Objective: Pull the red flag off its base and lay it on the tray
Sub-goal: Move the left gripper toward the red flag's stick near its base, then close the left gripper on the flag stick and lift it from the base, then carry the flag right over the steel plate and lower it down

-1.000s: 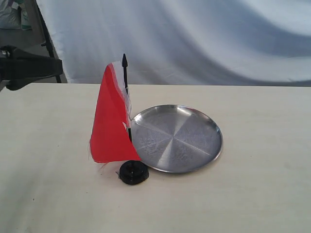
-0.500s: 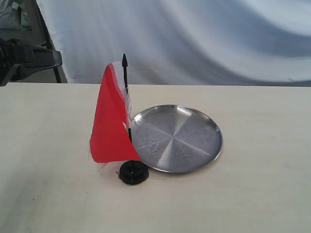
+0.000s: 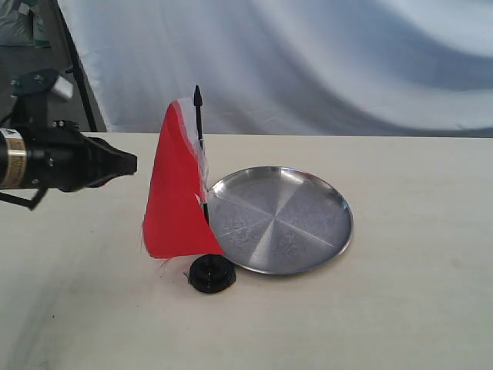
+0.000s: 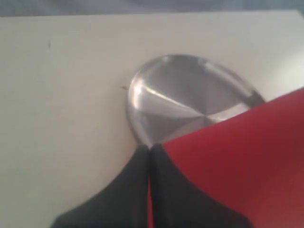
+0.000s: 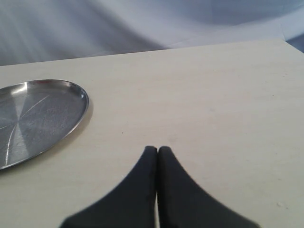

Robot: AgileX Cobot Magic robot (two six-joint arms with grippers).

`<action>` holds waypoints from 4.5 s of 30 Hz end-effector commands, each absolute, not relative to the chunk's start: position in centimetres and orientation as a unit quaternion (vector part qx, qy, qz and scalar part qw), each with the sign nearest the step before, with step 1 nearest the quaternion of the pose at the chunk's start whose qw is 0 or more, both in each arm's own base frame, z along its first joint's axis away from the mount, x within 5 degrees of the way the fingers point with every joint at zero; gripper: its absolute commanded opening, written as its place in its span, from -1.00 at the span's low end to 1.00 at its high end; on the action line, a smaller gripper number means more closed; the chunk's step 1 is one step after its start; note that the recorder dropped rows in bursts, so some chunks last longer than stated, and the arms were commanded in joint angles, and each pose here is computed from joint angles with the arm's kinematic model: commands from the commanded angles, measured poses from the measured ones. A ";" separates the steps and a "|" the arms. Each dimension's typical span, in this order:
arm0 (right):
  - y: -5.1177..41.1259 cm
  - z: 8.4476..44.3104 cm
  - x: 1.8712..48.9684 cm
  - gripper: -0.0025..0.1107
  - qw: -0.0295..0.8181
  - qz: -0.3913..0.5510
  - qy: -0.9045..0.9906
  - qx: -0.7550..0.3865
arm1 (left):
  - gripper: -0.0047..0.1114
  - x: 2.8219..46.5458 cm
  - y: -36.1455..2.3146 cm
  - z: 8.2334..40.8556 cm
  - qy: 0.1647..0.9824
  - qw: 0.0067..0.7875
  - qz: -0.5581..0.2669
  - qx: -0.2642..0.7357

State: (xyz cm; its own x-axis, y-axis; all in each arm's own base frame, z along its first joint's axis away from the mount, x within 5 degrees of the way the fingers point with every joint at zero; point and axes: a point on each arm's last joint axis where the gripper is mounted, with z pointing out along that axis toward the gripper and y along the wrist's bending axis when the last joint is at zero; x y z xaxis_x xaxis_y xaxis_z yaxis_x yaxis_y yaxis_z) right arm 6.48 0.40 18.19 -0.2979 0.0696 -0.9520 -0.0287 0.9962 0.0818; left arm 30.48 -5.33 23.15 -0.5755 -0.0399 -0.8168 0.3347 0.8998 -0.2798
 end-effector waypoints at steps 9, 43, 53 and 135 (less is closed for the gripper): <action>0.4 18.4 6.5 -0.96 0.599 0.041 0.800 0.014 | -0.92 25.9 -7.3 25.0 0.870 0.486 -0.062 0.063; 0.4 18.4 6.5 -0.96 0.599 0.041 0.800 0.014 | -0.53 21.0 -10.0 20.8 0.803 0.504 -0.279 0.154; 0.4 18.4 6.5 -0.96 0.599 0.041 0.800 0.014 | 0.27 24.9 -11.1 19.1 0.813 0.493 -0.249 0.184; 0.4 18.4 6.5 -0.96 0.599 0.041 0.800 0.014 | -0.92 29.4 -13.6 19.8 0.739 0.557 -0.326 0.195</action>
